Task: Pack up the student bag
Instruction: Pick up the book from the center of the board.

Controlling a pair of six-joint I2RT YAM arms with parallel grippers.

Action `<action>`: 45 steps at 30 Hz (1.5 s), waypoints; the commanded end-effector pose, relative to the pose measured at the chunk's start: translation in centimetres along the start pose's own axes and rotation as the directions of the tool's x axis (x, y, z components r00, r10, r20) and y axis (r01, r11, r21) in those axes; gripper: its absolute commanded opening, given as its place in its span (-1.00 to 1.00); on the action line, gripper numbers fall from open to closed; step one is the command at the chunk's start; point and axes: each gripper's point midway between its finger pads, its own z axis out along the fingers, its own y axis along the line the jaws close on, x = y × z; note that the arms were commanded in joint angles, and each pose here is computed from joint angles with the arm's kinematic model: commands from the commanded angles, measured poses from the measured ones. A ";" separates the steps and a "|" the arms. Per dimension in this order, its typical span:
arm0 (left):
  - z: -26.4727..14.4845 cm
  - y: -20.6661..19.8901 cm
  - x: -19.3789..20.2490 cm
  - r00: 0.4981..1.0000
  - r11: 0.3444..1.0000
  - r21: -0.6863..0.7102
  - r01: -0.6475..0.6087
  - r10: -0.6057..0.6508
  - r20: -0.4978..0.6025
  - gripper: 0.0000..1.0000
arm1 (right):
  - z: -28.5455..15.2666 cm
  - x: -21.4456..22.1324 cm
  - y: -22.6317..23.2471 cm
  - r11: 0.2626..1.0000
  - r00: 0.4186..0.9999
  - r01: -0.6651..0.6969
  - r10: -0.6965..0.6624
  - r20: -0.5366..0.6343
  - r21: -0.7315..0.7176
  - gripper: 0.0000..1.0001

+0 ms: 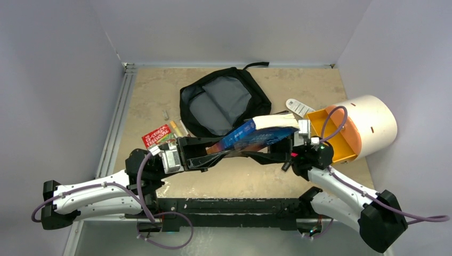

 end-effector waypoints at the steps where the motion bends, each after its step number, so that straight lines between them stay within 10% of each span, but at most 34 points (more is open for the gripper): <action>1: 0.2 1.6 -10.3 0.945 0.999 -0.049 -0.019 0.034 0.325 -1.00 | 0.8 -4.0 2.8 0.985 0.989 0.099 -0.081 0.122 -0.142 0.84; 20: -0.1 4.0 -7.8 0.964 0.981 -0.187 0.053 -0.001 0.267 -0.94 | -0.2 -3.8 5.1 0.968 0.985 -0.028 0.068 0.155 -0.249 -0.97; 25: -0.9 6.1 -5.9 0.974 0.936 -0.316 0.157 -0.093 0.208 0.45 | 0.1 -5.0 2.9 0.993 0.978 -0.068 0.085 0.189 -0.095 -1.00; 35: -2.5 5.2 -3.6 0.948 0.913 -0.302 0.275 -0.205 0.243 0.51 | -0.5 -11.6 -2.5 0.934 0.906 -0.244 0.124 0.405 0.259 -1.00; 45: 1.7 3.4 -3.1 0.948 0.961 -0.187 0.205 -0.147 0.283 0.53 | 1.4 -15.2 -1.3 0.956 0.865 -0.269 0.184 0.468 0.122 -1.00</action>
